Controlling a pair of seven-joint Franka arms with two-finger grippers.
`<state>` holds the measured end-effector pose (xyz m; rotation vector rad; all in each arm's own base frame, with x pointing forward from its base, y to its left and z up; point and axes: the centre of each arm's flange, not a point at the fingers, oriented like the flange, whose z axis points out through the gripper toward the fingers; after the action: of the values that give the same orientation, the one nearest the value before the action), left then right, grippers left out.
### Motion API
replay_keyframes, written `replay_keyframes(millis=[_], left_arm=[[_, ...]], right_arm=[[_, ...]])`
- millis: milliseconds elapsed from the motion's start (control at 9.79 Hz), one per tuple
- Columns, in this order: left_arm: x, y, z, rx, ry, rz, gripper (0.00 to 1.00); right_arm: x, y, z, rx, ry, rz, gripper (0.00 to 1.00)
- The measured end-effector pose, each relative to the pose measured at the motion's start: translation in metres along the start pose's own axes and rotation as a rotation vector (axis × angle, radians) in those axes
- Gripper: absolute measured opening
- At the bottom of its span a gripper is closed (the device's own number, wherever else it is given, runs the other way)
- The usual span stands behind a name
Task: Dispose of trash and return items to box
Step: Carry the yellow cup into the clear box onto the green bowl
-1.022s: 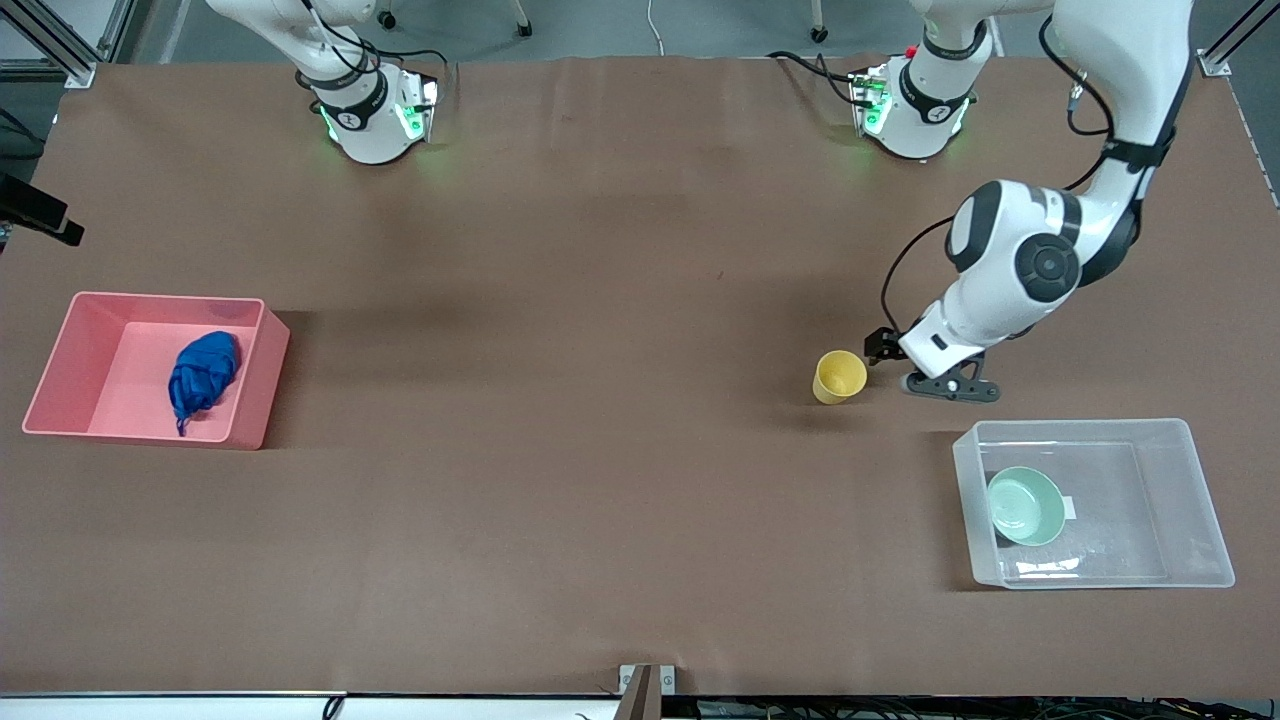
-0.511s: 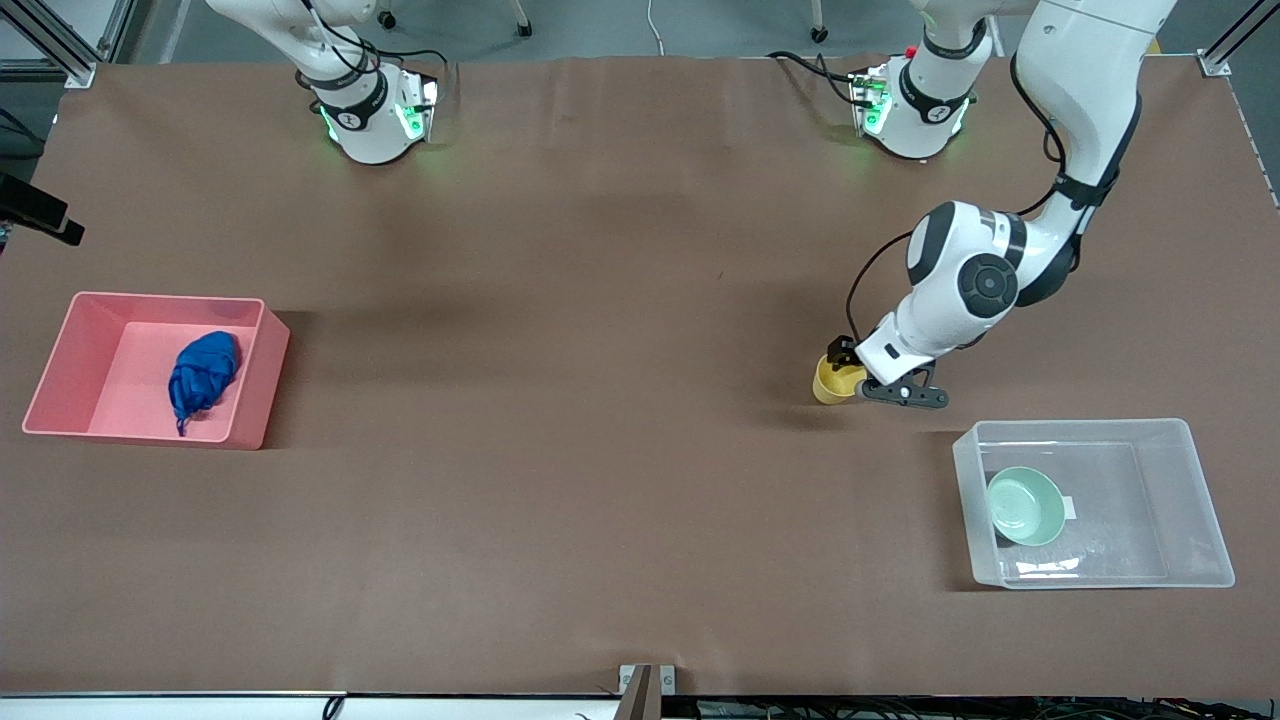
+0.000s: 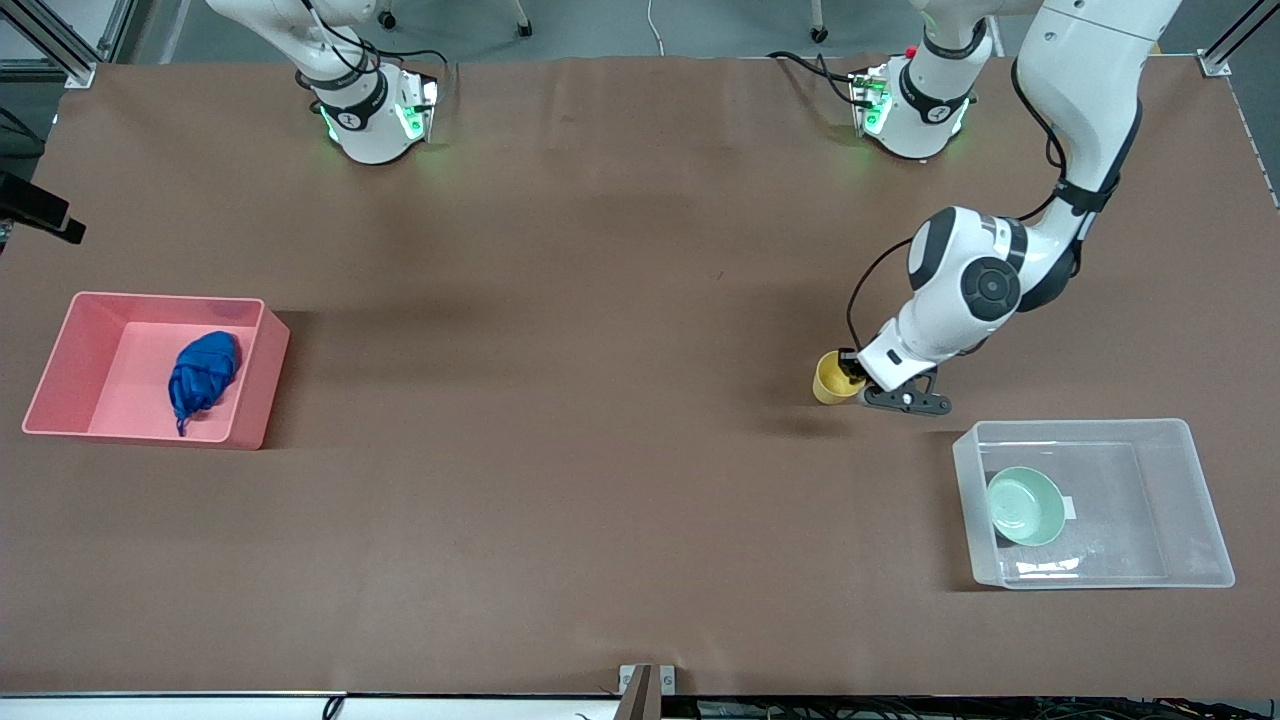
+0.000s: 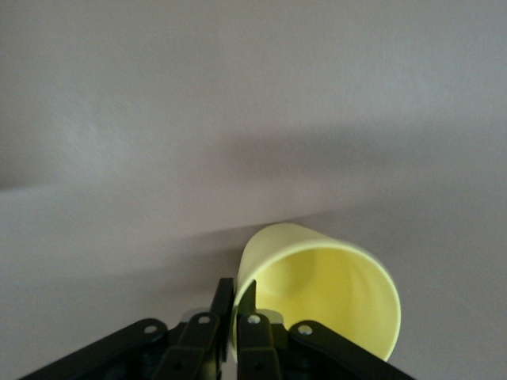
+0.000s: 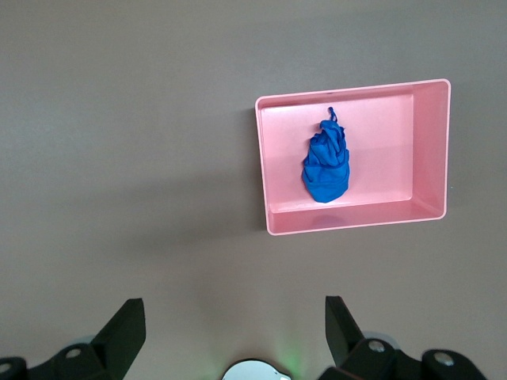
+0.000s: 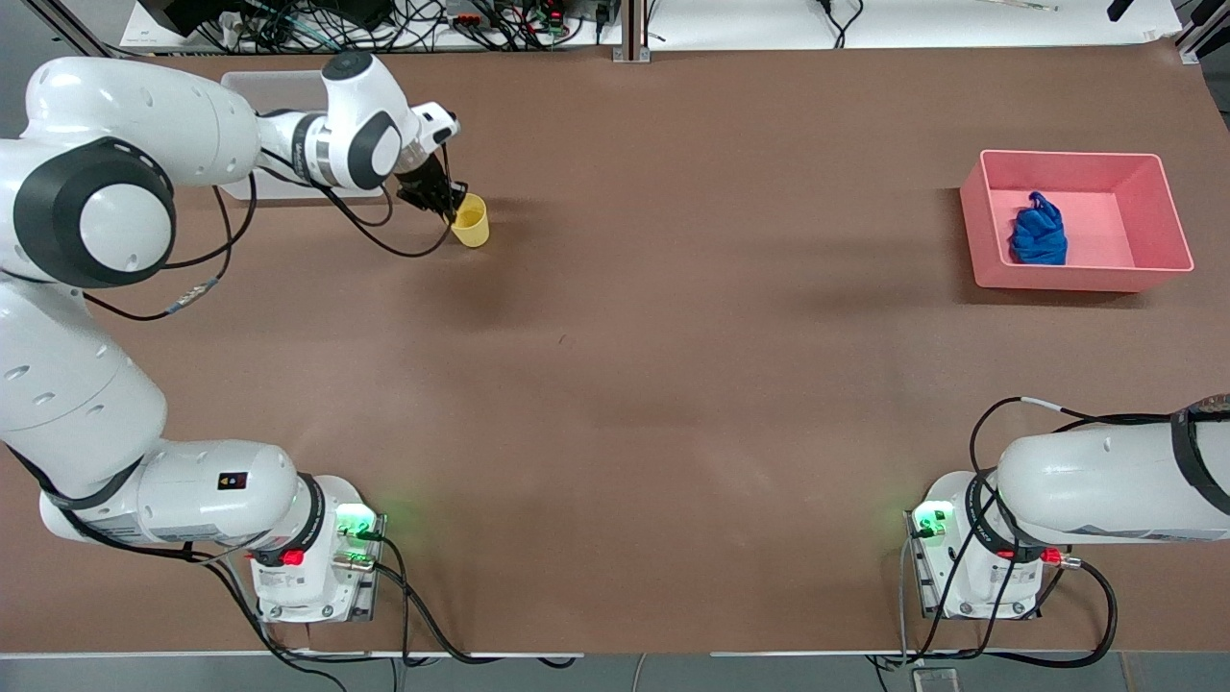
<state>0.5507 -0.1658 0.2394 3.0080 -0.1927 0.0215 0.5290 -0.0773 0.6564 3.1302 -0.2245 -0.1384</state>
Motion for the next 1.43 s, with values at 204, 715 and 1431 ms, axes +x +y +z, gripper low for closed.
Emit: replay_keyframes(millis=[204,715,1431], left_arm=[[0.027,-0.013,-0.04,0.006,0.015,-0.022,0.03],[0.102,-0.096,-0.189,0.016,0.073,-0.028,0.03],[0.155,-0.259,-0.105,0.1,0.038,0.015,0.03]], right_arm=[[0.0,0.0,0.0,0.0,-0.001,0.0,1.0],[0.0,0.001,0.0,0.0,-0.001,0.002,1.0],[0.0,0.001,0.0,0.0,-0.001,0.003,1.0]])
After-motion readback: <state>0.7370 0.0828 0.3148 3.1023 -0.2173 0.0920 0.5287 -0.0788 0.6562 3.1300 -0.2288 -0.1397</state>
